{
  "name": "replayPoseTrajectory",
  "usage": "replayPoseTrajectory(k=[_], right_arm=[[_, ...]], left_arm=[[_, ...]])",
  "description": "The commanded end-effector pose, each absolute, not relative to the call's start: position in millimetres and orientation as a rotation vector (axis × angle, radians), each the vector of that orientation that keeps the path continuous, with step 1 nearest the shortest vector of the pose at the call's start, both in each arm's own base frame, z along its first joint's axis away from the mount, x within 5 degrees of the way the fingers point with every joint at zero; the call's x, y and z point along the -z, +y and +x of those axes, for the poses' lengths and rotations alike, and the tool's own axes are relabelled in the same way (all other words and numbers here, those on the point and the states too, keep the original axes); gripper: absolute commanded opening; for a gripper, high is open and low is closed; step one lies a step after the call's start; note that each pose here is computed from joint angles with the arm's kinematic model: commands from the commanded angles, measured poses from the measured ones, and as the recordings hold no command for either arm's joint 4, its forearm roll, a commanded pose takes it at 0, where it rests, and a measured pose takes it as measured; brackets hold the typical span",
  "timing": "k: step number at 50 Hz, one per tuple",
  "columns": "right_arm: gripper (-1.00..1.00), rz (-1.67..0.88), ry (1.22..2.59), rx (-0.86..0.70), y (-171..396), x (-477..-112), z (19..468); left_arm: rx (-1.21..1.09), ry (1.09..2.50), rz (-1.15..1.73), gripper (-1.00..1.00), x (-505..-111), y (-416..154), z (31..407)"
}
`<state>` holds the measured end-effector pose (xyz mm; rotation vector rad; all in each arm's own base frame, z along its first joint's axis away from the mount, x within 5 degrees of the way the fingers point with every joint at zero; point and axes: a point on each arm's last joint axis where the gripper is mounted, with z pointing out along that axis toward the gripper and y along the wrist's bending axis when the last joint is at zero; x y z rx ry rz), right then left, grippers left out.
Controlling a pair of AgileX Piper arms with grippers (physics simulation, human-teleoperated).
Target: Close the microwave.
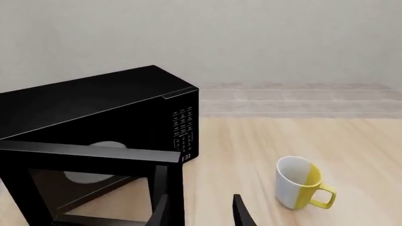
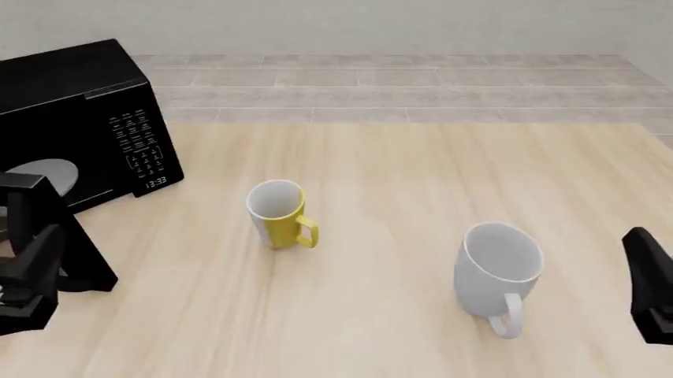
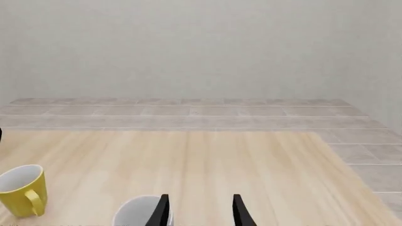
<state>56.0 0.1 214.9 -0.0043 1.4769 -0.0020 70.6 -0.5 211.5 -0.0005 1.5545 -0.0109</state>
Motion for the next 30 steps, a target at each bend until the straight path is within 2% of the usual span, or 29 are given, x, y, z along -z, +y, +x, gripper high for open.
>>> replayPoseTrajectory(k=[1, 30], right_arm=[[1.00, -0.010, 1.480, 0.002, 0.3, -213.7, 56.2], [1.00, -0.007, 1.492, -0.009, 0.6, -212.7, 56.6]], left_arm=[[-0.001, 1.570, -0.013, 1.00, -211.9, 0.7, 80.7], [-0.011, 1.614, -0.059, 1.00, -205.1, 5.0, 114.5]])
